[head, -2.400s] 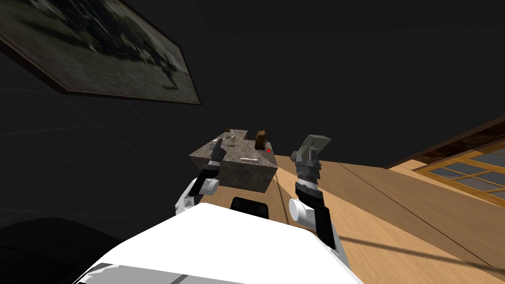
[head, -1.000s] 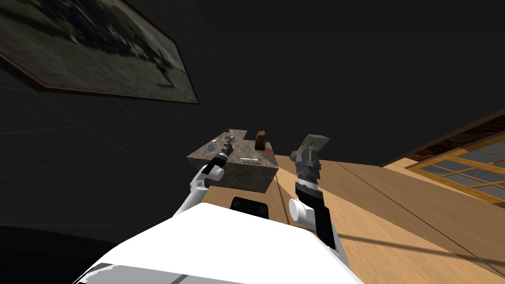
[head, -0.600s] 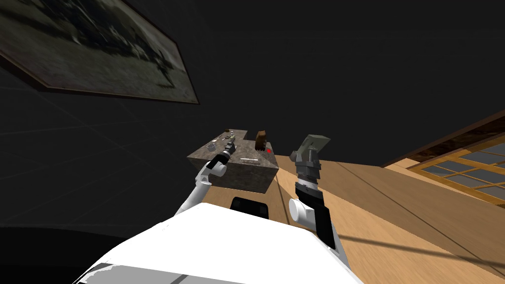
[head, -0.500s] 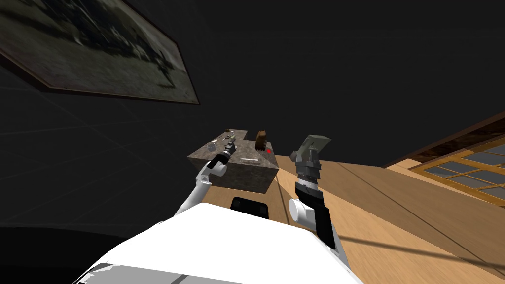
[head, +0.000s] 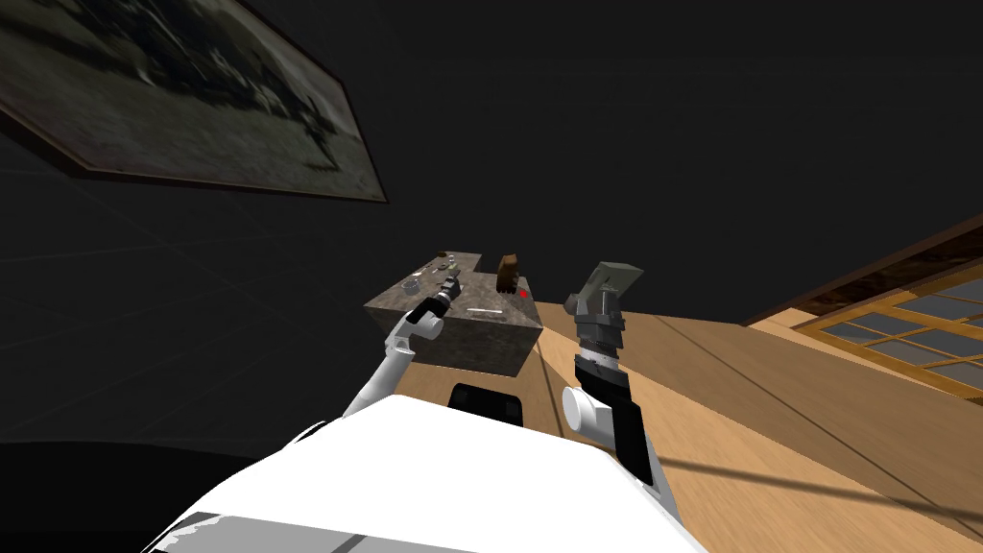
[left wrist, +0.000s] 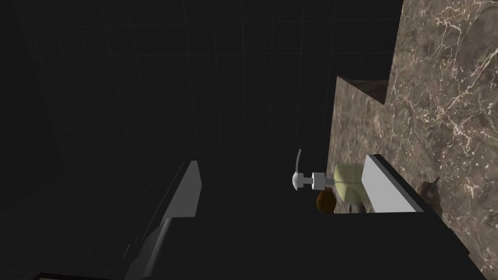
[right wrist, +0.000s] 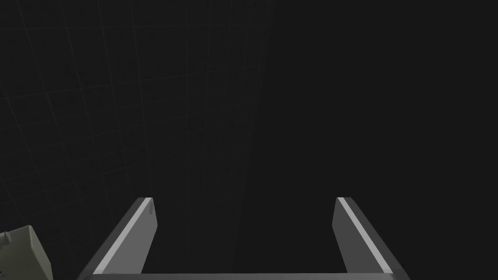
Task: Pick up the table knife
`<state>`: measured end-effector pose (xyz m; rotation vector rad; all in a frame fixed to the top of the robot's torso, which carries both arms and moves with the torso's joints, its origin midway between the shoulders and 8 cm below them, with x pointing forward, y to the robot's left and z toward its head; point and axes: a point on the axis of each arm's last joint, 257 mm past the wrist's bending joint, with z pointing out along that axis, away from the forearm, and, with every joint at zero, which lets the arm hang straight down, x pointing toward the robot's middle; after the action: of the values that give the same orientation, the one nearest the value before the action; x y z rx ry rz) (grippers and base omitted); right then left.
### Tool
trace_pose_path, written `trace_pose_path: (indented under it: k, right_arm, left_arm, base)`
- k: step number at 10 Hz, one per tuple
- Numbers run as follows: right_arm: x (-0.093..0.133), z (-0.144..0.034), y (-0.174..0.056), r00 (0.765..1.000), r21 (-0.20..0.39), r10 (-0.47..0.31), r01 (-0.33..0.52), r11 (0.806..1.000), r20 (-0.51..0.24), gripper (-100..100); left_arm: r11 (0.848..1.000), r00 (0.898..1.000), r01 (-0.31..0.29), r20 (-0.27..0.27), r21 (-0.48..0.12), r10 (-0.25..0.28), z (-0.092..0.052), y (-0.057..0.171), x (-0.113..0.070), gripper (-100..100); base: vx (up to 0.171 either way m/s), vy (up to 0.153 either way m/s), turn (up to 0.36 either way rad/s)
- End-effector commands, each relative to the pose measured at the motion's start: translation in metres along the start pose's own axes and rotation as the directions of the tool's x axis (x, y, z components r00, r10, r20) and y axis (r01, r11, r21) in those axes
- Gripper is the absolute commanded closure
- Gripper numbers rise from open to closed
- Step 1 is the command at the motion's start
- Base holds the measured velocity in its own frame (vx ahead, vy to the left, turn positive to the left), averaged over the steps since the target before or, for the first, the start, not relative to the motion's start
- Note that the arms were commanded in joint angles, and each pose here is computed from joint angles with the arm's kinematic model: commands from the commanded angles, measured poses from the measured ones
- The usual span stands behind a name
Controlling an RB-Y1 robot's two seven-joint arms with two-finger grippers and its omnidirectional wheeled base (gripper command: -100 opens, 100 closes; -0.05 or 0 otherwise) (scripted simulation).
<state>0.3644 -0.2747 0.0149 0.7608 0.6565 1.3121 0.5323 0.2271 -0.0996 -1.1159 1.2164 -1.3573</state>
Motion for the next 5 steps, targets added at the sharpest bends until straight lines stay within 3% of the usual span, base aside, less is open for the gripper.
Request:
trace_pose_path:
  k: [1,5]
  right_arm:
    - [0.0000,0.0000,0.0000,1.000,0.000,0.000,0.000,1.000,0.000,0]
    - [0.0000,0.0000,0.0000,1.000,0.000,0.000,0.000,1.000,0.000,0]
  left_arm:
    - [1.000,1.000,0.004,-0.001,-0.020,-0.004,0.0029,0.0050,0.0004,-100]
    - [1.000,1.000,0.004,-0.001,-0.020,-0.004,0.0029,0.0050,0.0004,-100]
  base:
    - [-0.008,-0.007,-0.027]
    - [0.001,0.000,0.002]
